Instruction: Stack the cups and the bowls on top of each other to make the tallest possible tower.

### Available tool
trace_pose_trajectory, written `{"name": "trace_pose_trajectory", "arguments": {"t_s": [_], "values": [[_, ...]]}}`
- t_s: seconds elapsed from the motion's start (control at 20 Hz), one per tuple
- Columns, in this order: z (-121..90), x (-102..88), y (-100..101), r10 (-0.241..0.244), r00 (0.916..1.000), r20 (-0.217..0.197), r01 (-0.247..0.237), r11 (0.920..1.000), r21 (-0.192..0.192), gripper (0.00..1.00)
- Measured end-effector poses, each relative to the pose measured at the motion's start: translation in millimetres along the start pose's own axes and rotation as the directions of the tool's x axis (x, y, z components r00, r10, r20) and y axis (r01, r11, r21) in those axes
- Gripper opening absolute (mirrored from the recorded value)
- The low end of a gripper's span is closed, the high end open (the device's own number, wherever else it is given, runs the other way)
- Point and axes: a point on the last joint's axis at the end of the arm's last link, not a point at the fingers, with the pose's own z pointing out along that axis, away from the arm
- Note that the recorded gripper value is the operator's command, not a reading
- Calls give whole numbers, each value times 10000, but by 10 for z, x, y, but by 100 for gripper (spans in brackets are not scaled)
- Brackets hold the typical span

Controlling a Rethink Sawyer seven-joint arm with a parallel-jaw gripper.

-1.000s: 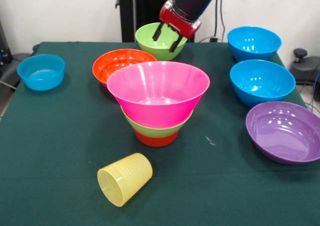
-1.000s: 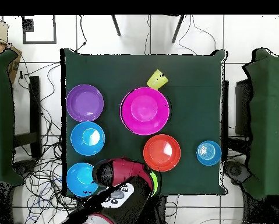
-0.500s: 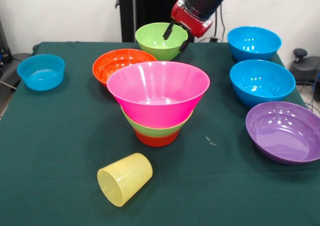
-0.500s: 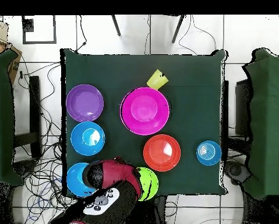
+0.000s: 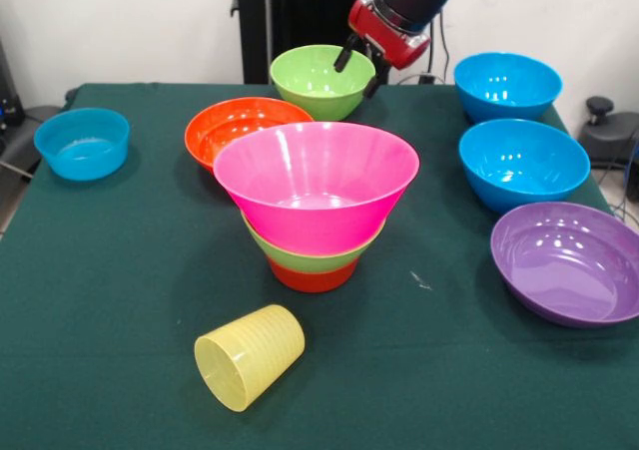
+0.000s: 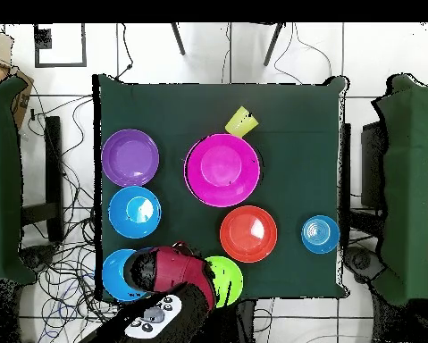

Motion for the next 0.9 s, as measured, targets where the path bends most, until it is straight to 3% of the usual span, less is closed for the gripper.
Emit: {"name": "trace_pose_trajectory", "arguments": {"t_s": [0.55, 0.9], "values": [[-2, 45, -48, 787, 9966, -256, -784, 9968, 134, 100], [32, 112, -89, 1022, 9935, -494, -1011, 9946, 230, 100]]}}
